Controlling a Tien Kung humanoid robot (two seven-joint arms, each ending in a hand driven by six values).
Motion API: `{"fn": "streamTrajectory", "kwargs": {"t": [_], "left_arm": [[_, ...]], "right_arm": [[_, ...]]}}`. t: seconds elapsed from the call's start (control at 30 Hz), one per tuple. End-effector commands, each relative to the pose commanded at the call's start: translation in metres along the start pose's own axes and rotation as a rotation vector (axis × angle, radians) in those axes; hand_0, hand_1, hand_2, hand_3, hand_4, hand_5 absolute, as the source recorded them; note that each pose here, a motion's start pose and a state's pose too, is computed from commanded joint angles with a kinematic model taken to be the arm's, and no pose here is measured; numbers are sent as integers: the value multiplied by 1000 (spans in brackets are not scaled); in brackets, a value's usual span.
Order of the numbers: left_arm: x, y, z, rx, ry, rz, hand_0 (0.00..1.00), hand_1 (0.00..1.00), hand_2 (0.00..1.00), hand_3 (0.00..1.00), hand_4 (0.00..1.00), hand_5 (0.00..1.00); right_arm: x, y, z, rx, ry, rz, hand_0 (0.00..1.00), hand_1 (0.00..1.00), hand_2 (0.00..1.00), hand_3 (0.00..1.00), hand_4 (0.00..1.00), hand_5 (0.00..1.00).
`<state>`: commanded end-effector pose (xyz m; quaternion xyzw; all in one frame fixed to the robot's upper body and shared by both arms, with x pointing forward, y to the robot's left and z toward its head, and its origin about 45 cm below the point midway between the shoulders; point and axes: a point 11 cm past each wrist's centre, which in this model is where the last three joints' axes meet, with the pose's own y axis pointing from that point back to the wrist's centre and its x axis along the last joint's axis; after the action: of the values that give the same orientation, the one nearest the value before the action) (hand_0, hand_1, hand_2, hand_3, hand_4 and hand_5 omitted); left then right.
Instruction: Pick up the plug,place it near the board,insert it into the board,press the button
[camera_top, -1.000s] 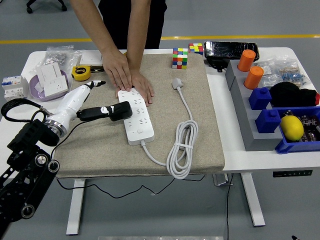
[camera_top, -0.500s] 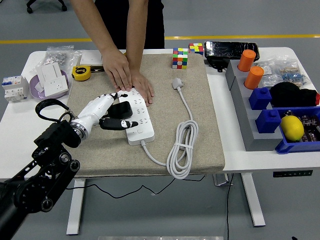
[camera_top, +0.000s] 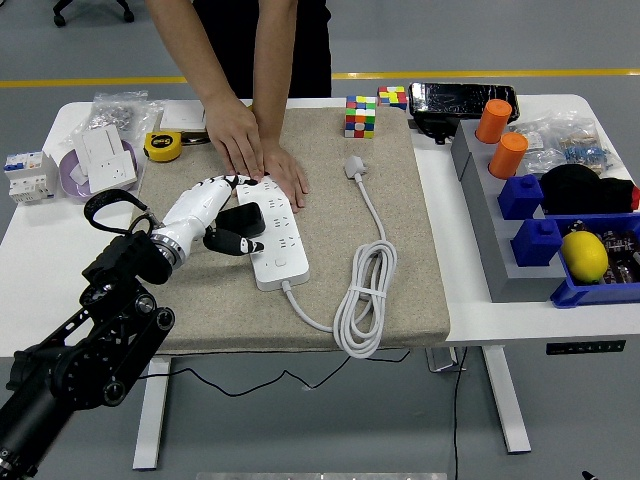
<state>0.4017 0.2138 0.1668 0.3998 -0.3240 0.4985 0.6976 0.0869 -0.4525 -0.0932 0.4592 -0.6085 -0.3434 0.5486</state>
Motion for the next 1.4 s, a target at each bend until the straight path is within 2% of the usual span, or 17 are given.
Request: {"fn": "streamTrajectory", "kwargs": {"t": [0.1,0.13,0.47,0.9,0.93,1.1,1.13,1.3,1.33,1.4], "left_arm": [[-1,-4,0,10,-1,-5,885,911,833,812,998,177],[-1,-5,-1,13,-1,-5,828,864,787,782,998,177],[-2,-10,-6,41,-6,-9,804,845,765,752,998,186],[0,-12,-15,69,-19,0,799,835,746,724,998,205],[0,-12,-16,71,-19,0,798,832,742,688,998,211],[-1,-12,-19,79,-24,-1,798,832,742,688,998,211],[-1,-12,-19,80,-25,-2,797,830,740,631,998,225],[-3,-11,-23,91,-35,-6,797,830,740,631,998,225],[-3,-11,-23,92,-36,-6,794,825,735,594,980,219],[-3,-11,-24,93,-37,-5,794,825,735,594,980,219]], "right_arm": [[0,0,-1,1,1,0,859,765,750,784,998,887],[0,0,-1,2,1,0,859,764,750,784,998,886],[-1,0,-1,1,0,-1,859,765,750,784,998,886],[-1,0,-1,1,1,-1,860,764,751,784,998,886],[-1,0,-1,2,1,-2,859,764,750,783,998,885],[0,0,0,0,2,0,859,764,750,783,998,885],[0,0,0,0,2,0,859,764,750,783,998,886],[0,0,2,-2,2,0,859,764,750,783,998,886],[0,0,2,-2,3,0,859,763,750,783,998,885],[0,0,2,-2,3,0,859,763,750,783,998,885]]}}
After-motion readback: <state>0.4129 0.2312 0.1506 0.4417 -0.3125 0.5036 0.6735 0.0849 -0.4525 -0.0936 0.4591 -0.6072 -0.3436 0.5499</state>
